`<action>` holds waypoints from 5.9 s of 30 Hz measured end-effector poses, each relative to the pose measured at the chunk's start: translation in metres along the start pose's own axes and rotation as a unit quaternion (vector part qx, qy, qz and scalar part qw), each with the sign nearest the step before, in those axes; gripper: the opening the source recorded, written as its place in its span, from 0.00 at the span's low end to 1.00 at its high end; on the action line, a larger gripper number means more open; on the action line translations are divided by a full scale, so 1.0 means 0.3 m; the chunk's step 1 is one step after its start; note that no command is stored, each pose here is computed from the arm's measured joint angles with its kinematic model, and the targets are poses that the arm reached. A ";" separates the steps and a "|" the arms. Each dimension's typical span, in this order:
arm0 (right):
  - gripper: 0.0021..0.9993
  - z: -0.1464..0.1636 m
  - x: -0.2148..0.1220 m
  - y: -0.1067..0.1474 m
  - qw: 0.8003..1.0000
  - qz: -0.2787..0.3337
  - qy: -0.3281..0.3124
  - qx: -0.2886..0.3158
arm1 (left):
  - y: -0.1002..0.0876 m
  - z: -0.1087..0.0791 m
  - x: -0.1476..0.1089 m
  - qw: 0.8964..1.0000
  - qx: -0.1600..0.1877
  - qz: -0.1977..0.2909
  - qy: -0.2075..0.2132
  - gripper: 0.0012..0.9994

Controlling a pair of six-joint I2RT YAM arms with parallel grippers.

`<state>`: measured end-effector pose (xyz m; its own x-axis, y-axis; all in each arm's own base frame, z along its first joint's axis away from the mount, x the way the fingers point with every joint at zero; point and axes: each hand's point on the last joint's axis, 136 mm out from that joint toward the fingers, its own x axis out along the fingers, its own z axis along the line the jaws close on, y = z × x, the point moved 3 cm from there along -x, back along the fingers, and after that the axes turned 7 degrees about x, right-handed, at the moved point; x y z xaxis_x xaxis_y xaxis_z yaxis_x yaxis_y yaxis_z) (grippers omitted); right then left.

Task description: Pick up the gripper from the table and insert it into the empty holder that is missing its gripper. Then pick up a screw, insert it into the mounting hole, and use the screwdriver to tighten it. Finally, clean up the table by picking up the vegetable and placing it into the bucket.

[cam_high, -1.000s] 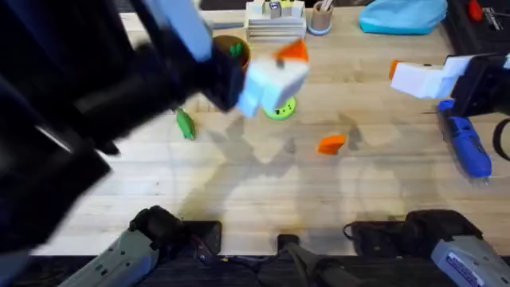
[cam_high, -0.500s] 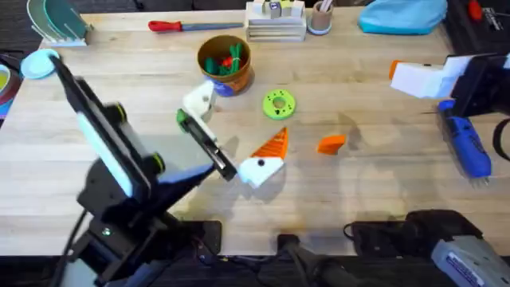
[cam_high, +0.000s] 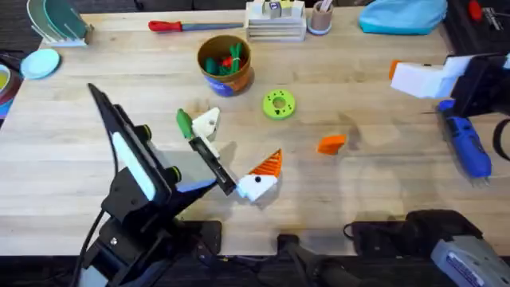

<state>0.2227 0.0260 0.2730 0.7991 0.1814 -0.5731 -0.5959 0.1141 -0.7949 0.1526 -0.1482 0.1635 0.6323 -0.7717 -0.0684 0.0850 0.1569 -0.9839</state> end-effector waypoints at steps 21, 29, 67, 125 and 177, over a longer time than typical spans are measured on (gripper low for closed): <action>0.99 0.000 0.000 0.000 1.000 0.000 0.000 0.000 | 0.001 -0.004 0.001 1.000 -0.001 0.001 0.004 0.99; 0.99 0.000 0.000 0.000 1.000 0.000 0.000 0.000 | 0.002 0.000 0.001 1.000 0.003 0.002 0.000 0.99; 0.57 0.202 0.310 0.453 0.845 0.361 -0.041 -0.392 | -0.019 -0.092 -0.009 0.989 -0.106 -0.009 0.100 0.99; 0.01 0.532 0.307 0.373 0.695 0.440 -0.526 0.216 | -0.018 -0.093 -0.009 0.991 -0.089 -0.010 0.100 0.99; 0.88 0.767 0.375 0.375 0.716 0.459 -0.483 0.208 | -0.009 -0.057 -0.002 0.994 -0.090 -0.004 0.060 0.99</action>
<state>0.2274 0.2840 0.1651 -0.2512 0.9346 -0.2518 -0.9679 -0.2408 0.0720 0.1390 -0.1586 0.1634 0.5340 -0.8427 -0.0691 -0.0571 0.0456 -0.9973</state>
